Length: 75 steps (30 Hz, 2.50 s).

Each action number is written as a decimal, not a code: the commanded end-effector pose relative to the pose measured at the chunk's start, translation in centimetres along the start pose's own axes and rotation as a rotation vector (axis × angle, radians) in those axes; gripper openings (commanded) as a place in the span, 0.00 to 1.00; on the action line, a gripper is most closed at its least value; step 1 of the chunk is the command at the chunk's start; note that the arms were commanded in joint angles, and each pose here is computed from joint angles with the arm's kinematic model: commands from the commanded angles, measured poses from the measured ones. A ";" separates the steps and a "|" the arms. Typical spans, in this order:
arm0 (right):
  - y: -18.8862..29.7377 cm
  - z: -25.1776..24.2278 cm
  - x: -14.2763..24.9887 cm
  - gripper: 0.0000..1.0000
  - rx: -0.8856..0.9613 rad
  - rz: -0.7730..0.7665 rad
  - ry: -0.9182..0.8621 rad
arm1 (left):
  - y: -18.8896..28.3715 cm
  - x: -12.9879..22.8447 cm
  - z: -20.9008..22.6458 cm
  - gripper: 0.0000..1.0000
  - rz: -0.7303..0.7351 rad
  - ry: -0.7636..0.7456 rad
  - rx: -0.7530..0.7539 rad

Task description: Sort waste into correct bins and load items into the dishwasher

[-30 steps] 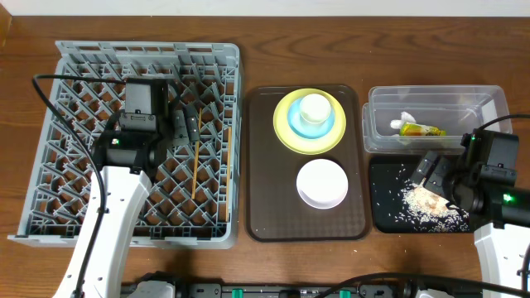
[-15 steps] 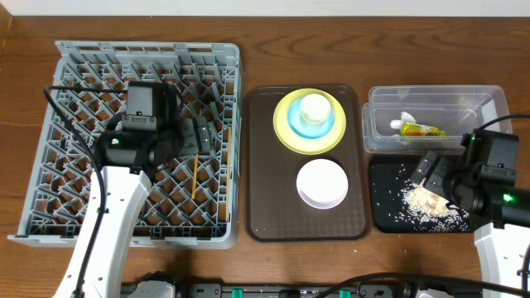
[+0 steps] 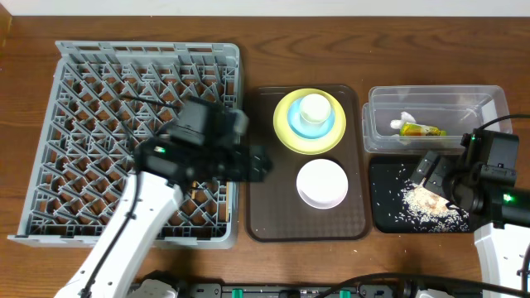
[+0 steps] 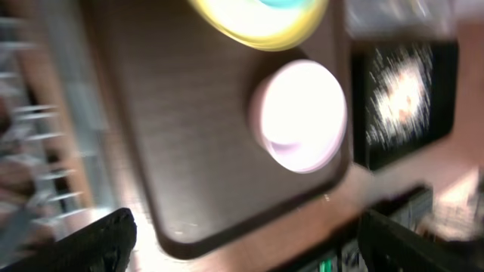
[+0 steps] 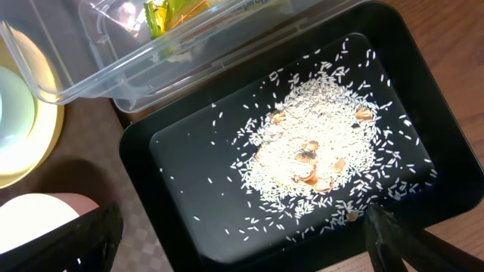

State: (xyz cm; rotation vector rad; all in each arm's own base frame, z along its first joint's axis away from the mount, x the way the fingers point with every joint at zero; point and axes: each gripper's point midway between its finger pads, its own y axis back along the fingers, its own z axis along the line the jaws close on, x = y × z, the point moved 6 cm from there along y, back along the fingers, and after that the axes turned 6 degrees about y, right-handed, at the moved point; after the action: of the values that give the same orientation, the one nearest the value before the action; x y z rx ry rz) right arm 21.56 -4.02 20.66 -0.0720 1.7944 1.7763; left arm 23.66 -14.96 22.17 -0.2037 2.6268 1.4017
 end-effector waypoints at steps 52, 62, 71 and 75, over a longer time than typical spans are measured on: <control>0.3 -0.2 -0.3 0.99 0.004 -0.013 -0.012 | -9.6 1.8 -5.1 0.37 -0.010 -0.112 -0.194; 0.3 -0.2 -0.3 0.99 0.004 -0.013 -0.012 | -9.7 2.1 -5.7 0.59 0.020 -0.101 -0.146; 0.3 -0.2 -0.3 0.99 0.004 -0.013 -0.012 | -9.9 2.3 -5.3 0.70 0.023 -0.099 -0.157; 0.3 -0.2 -0.3 0.99 0.004 -0.013 -0.012 | -10.7 2.7 -4.4 0.52 0.045 -0.091 -0.186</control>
State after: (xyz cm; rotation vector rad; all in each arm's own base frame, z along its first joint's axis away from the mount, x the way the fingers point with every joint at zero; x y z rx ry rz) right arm 21.56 -4.02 20.66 -0.0720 1.7944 1.7763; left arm 22.89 -24.82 16.41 -0.1183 2.4573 1.5890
